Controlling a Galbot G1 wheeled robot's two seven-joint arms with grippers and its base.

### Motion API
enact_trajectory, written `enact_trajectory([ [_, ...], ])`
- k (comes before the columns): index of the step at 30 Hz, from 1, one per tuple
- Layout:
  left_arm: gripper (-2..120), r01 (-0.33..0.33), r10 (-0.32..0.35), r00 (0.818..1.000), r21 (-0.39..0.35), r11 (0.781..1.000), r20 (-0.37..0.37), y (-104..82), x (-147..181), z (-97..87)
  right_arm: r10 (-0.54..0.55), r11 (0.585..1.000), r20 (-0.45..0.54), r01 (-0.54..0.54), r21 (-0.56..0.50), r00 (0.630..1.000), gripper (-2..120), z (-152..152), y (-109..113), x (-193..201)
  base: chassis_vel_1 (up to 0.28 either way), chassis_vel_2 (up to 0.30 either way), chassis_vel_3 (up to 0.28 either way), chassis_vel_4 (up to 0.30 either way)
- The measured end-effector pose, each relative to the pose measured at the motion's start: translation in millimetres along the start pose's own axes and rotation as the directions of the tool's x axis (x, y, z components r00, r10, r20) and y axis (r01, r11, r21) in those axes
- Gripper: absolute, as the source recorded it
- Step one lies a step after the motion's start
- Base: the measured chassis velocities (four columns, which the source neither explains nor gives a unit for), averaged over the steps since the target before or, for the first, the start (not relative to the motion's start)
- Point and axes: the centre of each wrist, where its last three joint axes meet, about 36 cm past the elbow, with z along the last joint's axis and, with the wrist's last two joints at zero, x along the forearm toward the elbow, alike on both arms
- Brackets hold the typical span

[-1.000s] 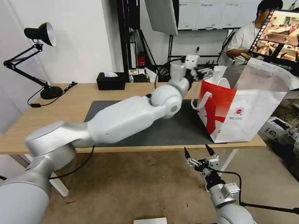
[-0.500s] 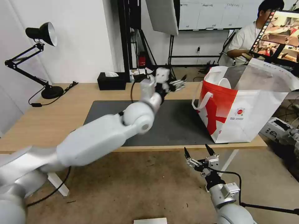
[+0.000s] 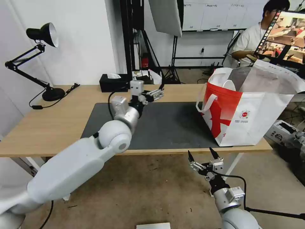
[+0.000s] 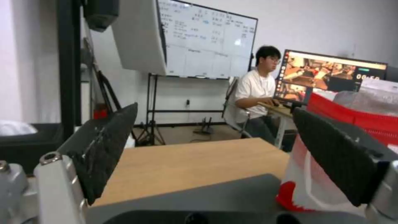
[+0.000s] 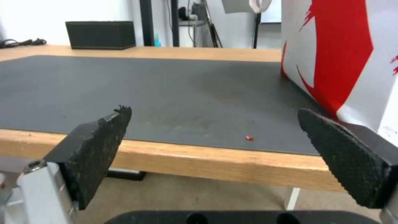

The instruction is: Pick up the trash from the table and place it into the takeout bag.

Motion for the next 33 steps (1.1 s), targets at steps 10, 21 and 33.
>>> enact_trajectory([
  [10, 100, 0.104, -0.103, 0.994, -0.062, 0.993, 0.021, 42.9, 80.4, 10.2, 0.0, 1.0, 0.0, 0.0, 0.0, 1.0, 100, 0.0, 0.0, 0.0, 0.0, 0.0, 0.0, 0.0],
  [21, 100, 0.247, -0.244, 0.969, -0.107, 0.963, 0.036, 48.4, 159.6, 25.0, 0.0, 1.0, 0.0, 0.0, 0.0, 1.0, 100, 0.0, 0.0, 0.0, 0.0, 0.0, 0.0, 0.0],
  [33, 100, 0.358, -0.364, 0.931, -0.122, 0.926, -0.031, 36.9, 237.2, 77.5, 0.0, 1.0, 0.0, 0.0, 0.0, 1.0, 100, 0.0, 0.0, 0.0, 0.0, 0.0, 0.0, 0.0],
])
